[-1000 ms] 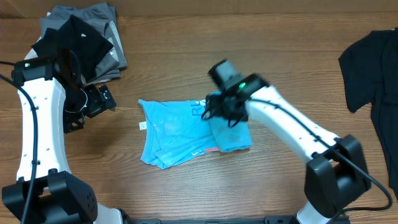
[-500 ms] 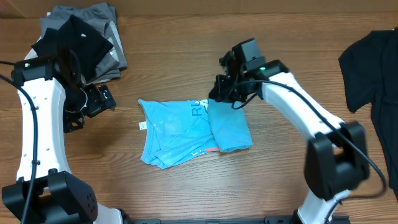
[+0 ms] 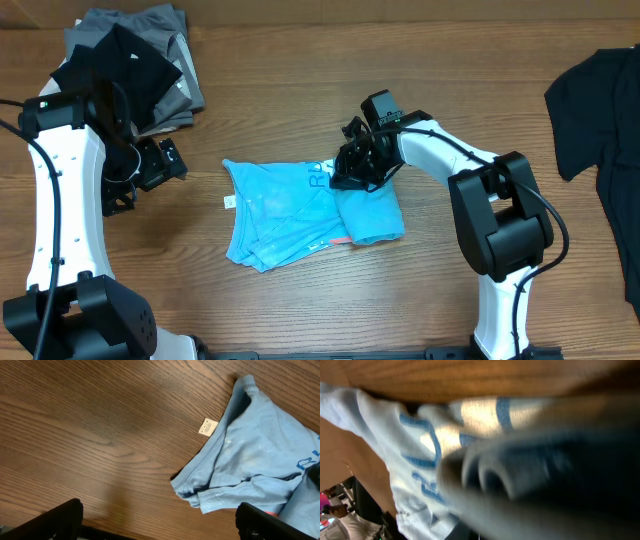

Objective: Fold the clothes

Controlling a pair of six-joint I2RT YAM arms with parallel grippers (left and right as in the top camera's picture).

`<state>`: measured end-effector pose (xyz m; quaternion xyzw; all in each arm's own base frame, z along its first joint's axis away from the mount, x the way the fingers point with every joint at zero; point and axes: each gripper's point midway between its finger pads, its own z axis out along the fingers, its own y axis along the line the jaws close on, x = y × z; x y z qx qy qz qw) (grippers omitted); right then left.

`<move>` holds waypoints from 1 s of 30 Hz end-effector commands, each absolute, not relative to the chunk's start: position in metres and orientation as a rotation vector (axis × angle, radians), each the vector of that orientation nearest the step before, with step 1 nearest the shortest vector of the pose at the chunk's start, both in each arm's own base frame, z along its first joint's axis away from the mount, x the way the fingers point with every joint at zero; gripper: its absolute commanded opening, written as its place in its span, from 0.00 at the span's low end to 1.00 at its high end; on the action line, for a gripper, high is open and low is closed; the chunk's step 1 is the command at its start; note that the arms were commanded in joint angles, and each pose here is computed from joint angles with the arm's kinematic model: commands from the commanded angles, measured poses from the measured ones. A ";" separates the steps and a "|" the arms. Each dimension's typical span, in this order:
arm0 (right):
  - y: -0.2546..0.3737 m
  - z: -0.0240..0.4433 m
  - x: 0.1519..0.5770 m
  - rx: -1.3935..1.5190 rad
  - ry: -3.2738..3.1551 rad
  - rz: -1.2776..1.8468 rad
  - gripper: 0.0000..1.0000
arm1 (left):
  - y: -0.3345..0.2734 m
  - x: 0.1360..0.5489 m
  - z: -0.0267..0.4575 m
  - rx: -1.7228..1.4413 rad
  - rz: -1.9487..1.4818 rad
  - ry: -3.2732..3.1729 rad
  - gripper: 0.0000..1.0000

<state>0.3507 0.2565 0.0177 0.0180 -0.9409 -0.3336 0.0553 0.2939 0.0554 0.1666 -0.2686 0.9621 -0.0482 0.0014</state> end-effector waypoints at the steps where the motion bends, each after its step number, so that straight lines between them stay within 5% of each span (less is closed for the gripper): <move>1: 0.257 0.094 0.371 0.170 -2.963 -1.164 0.06 | 0.053 0.293 0.169 -0.797 -0.152 3.023 1.00; 8: 0.235 0.154 0.330 0.302 -2.969 -1.141 0.16 | 0.053 0.293 0.169 -0.798 -0.148 3.022 1.00; 30: 0.227 0.013 0.220 0.094 -2.589 -1.348 0.23 | 0.052 0.294 0.169 -0.774 -0.159 3.023 1.00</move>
